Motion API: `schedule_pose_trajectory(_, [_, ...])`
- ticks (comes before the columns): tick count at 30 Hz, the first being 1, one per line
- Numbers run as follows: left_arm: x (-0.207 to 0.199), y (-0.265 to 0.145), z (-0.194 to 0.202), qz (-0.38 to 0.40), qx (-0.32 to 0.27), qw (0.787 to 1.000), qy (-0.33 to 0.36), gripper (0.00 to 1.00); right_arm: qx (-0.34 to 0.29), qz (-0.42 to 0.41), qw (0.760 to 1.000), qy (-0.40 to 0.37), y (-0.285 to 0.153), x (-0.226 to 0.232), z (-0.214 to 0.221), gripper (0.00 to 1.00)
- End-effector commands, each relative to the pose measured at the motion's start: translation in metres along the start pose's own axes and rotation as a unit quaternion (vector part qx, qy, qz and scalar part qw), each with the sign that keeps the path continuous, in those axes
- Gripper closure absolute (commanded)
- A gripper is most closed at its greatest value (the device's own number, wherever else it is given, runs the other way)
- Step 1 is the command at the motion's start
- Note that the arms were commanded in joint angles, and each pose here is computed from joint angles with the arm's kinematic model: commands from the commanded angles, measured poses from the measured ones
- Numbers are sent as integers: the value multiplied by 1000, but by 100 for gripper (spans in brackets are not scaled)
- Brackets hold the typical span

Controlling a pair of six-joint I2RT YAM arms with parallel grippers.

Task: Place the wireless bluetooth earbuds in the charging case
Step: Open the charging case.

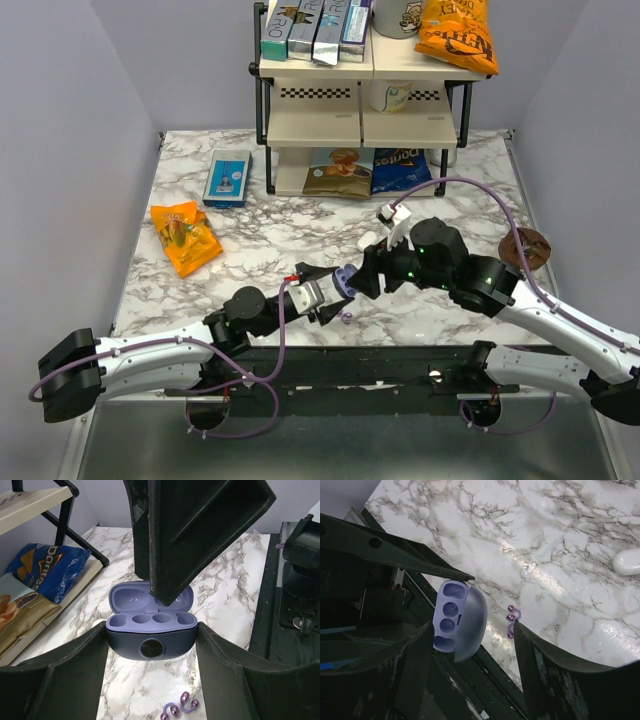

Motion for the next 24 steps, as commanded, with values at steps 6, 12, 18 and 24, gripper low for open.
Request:
schedule_pose_trajectory(6, [-1,2,-20,0,-45,999,6,100,2,-7,1000,7,8,1,-2,41])
schedule_pose_trajectory(12, [-1,1,-23,0,-50,999,5,100,12,-8,1000,10,13,0,0,53])
schedule_pose_trajectory(18, [-2,2,-20,0,-45,999,3,100,8,-7,1000,3,12,0,0,73])
schedule_pose_trajectory(24, [1,4,-15,-19,-13,1000,-7,77,-11,-9,1000,-26,2,-1,-6,99])
Point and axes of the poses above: each gripper's point midway between its finger pads, its own y axis out along the fingers, its own x axis along the line the jaws close on, z = x × y, the point moved 9 cm from there along -y, back along the fingers, and after that the axes turned 9 degrees about -y, right-handed, at the moved point
